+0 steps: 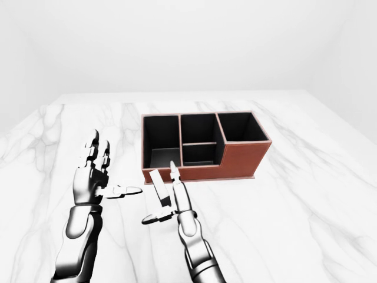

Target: Pick up the book and place it in the right compartment of the caddy.

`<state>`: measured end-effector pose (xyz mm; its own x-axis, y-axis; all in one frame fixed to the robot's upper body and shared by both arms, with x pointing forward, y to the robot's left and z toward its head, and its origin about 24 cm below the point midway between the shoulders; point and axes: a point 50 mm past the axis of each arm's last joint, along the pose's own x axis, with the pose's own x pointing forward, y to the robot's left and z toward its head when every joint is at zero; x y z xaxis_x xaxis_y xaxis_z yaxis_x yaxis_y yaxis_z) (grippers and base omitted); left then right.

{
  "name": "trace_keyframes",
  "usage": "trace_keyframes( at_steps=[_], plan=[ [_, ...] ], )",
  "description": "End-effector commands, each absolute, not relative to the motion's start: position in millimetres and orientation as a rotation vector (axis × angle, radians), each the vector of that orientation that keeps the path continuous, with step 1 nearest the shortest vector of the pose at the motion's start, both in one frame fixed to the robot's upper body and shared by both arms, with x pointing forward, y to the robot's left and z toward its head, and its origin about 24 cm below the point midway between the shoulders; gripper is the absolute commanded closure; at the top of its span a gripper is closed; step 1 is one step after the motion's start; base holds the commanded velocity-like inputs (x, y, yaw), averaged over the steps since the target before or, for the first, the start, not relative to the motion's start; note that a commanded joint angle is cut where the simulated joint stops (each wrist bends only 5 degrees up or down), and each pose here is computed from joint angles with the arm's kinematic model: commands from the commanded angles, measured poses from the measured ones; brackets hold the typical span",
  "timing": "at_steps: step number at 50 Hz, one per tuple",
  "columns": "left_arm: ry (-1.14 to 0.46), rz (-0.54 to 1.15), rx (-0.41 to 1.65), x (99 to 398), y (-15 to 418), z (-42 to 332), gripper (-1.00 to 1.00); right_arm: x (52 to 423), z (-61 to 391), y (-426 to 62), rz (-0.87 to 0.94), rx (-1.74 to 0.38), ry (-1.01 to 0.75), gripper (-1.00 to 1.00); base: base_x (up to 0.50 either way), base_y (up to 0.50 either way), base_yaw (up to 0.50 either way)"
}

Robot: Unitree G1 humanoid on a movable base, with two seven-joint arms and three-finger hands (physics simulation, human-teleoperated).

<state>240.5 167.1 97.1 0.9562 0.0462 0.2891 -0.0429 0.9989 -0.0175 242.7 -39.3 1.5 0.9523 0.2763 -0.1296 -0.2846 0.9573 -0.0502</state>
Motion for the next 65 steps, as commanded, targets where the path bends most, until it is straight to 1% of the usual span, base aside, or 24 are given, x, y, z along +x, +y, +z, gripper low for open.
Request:
trace_keyframes(
  at_steps=[1,7,14,25,27,28,29,30,31,32,33,34,49,56,65],
  plan=[
    [-0.296,0.030,-0.030,239.5,166.8,97.4,-1.00,245.4,-9.3,-33.5,0.296,-0.080,0.175,-1.00,0.00,0.00,0.00],
    [-0.298,0.028,-0.031,239.1,166.5,97.8,-1.00,245.2,-18.4,-34.1,0.295,-0.082,0.220,-1.00,0.00,0.00,0.00],
    [-0.311,0.028,-0.030,238.3,166.1,100.7,-1.00,245.3,-20.7,-33.7,0.298,-0.078,0.232,-1.00,0.00,0.00,0.00],
    [-0.284,0.024,-0.031,239.8,165.9,94.6,-1.00,244.1,-21.0,-31.0,0.320,-0.073,0.235,-1.00,0.00,0.00,0.00],
    [-0.286,0.025,-0.031,239.9,165.8,95.1,-1.00,244.2,-23.9,-31.3,0.322,-0.075,0.249,-0.98,0.00,0.00,0.00],
    [-0.289,0.025,-0.030,239.8,165.8,95.8,-1.00,243.7,-26.2,-30.9,0.325,-0.076,0.260,-0.47,0.00,0.00,0.00],
    [-0.289,0.024,-0.030,239.9,165.7,95.8,-1.00,243.6,-26.6,-30.8,0.326,-0.078,0.262,-0.39,0.00,0.00,0.00],
    [-0.290,0.024,-0.030,239.8,165.6,95.9,-1.00,243.0,-27.4,-30.4,0.330,-0.077,0.266,-0.07,0.00,0.00,0.00],
    [-0.290,0.024,-0.030,239.8,165.6,96.0,-1.00,243.0,-27.5,-30.4,0.330,-0.077,0.266,0.55,0.00,0.00,0.00],
    [-0.286,0.024,-0.030,240.1,165.6,95.2,-1.00,243.0,-27.6,-30.4,0.329,-0.077,0.267,0.82,0.00,0.00,0.00],
    [-0.289,0.025,-0.029,239.9,165.7,95.8,-1.00,242.9,-27.8,-30.5,0.329,-0.077,0.268,0.98,0.00,0.00,0.00],
    [-0.292,0.025,-0.029,239.6,165.7,96.4,-1.00,242.6,-28.0,-30.4,0.330,-0.076,0.268,1.00,0.00,0.00,0.00],
    [-0.299,0.023,-0.029,240.1,165.5,98.2,-1.00,242.0,-31.5,-31.9,0.318,-0.060,0.289,1.00,0.00,0.00,0.00],
    [-0.292,0.021,-0.029,239.8,165.4,96.4,-1.00,243.4,-27.0,-33.6,0.319,-0.034,0.271,1.00,0.00,0.00,0.00],
    [-0.286,0.020,-0.030,239.6,165.2,95.1,-1.00,247.2,16.9,-37.0,0.314,0.035,0.075,1.00,0.00,0.00,0.00]
  ],
)
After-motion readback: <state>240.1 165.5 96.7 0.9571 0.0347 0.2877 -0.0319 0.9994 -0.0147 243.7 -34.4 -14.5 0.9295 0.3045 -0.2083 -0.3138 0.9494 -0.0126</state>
